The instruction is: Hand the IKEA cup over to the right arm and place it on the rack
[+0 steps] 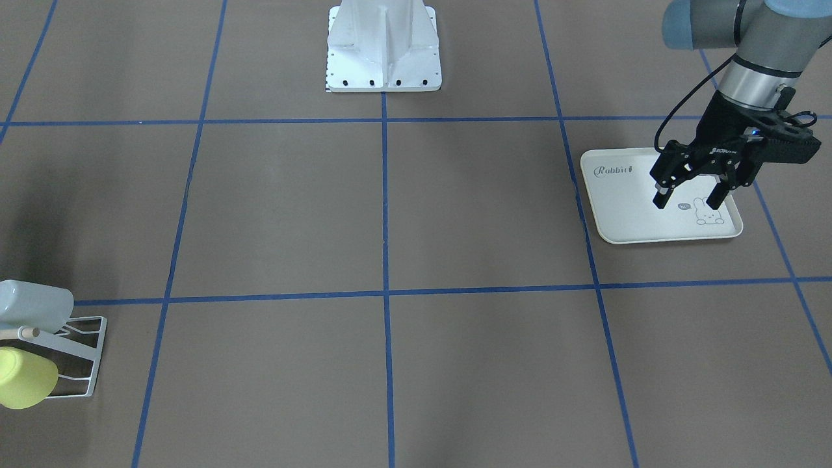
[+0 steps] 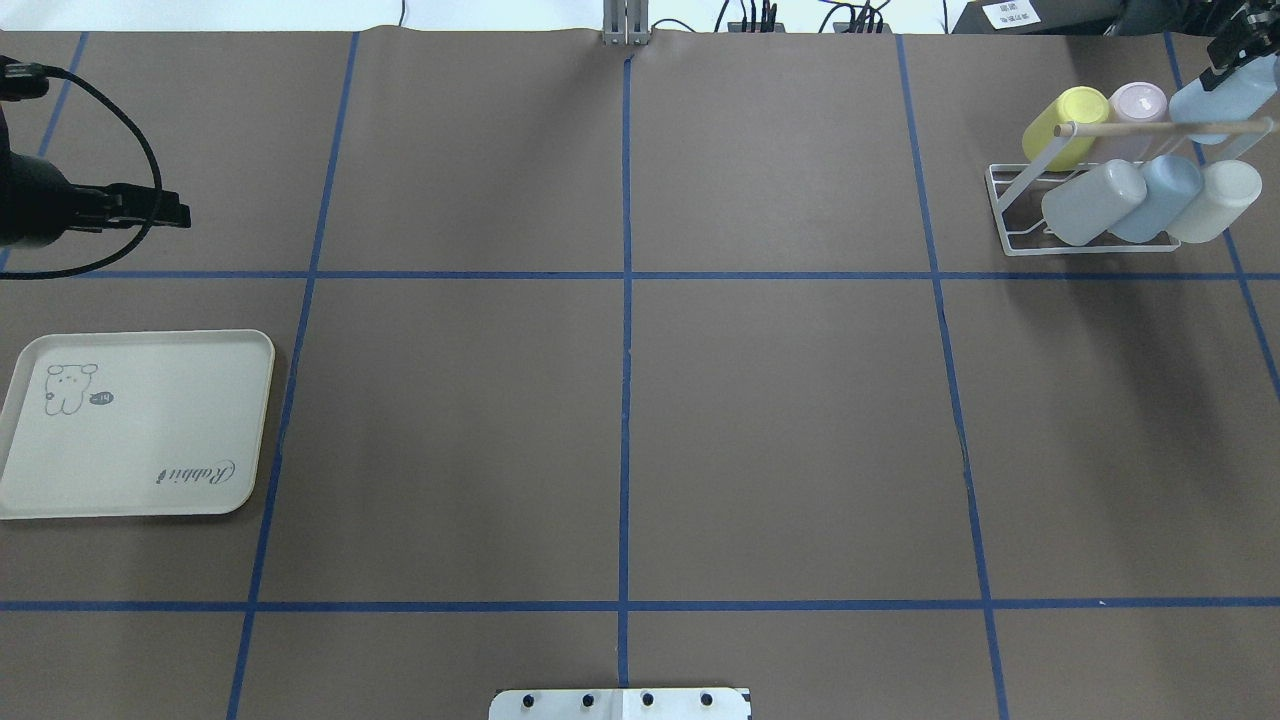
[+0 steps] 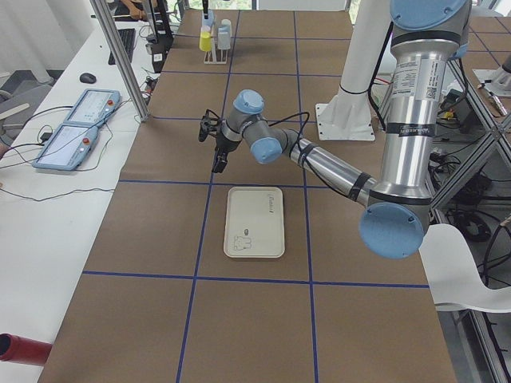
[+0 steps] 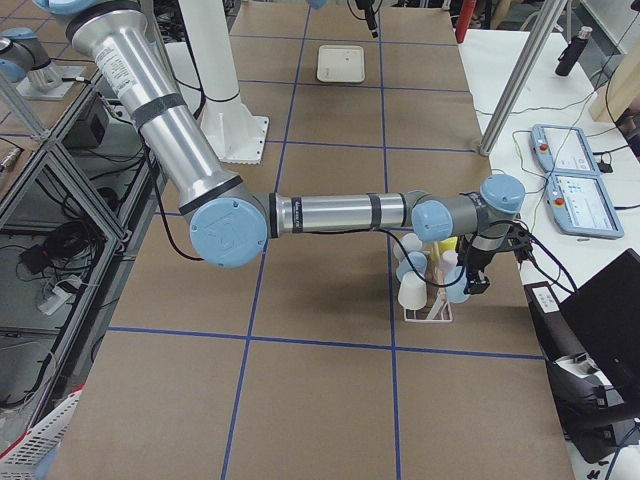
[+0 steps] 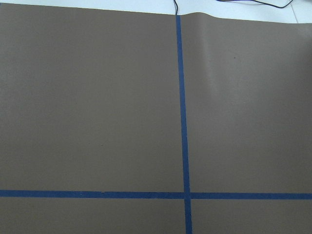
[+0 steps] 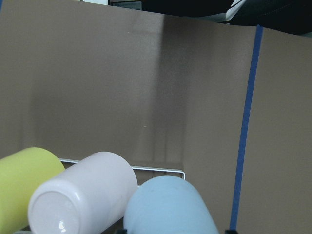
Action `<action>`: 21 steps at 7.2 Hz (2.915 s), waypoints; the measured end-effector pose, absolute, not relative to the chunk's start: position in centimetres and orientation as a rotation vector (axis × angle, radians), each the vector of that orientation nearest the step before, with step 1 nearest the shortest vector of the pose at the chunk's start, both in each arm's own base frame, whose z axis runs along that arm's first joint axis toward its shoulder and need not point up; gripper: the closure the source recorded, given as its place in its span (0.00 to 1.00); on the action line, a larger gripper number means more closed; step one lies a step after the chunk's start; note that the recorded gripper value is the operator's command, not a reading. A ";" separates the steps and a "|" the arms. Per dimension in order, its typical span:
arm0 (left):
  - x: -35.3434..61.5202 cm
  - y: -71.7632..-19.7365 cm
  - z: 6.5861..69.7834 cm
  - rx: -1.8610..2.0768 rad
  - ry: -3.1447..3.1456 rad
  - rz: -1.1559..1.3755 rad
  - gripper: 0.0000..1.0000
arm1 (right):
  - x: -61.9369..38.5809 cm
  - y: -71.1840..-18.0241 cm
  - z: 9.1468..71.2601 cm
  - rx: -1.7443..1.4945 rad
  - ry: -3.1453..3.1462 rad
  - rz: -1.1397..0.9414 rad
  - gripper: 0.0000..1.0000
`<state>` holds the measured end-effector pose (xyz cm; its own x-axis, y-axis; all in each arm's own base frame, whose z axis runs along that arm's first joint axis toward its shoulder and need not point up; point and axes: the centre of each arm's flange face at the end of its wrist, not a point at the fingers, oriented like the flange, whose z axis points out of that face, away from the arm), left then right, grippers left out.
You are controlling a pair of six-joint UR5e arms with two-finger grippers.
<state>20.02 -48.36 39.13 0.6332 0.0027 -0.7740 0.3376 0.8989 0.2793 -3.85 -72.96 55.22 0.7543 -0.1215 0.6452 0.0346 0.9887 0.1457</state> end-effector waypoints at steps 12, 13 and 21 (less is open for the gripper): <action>0.0 -47.2 56.8 0.201 0.755 0.039 0.00 | 6.0 -60.5 54.7 0.128 -0.720 0.063 0.00; -1.7 -47.6 58.8 0.179 0.771 0.038 0.00 | 6.3 -59.2 55.5 0.102 -0.716 0.072 0.00; -4.5 -49.6 60.2 0.159 0.835 0.024 0.00 | 5.3 -58.6 53.3 -0.027 -0.709 -0.058 0.00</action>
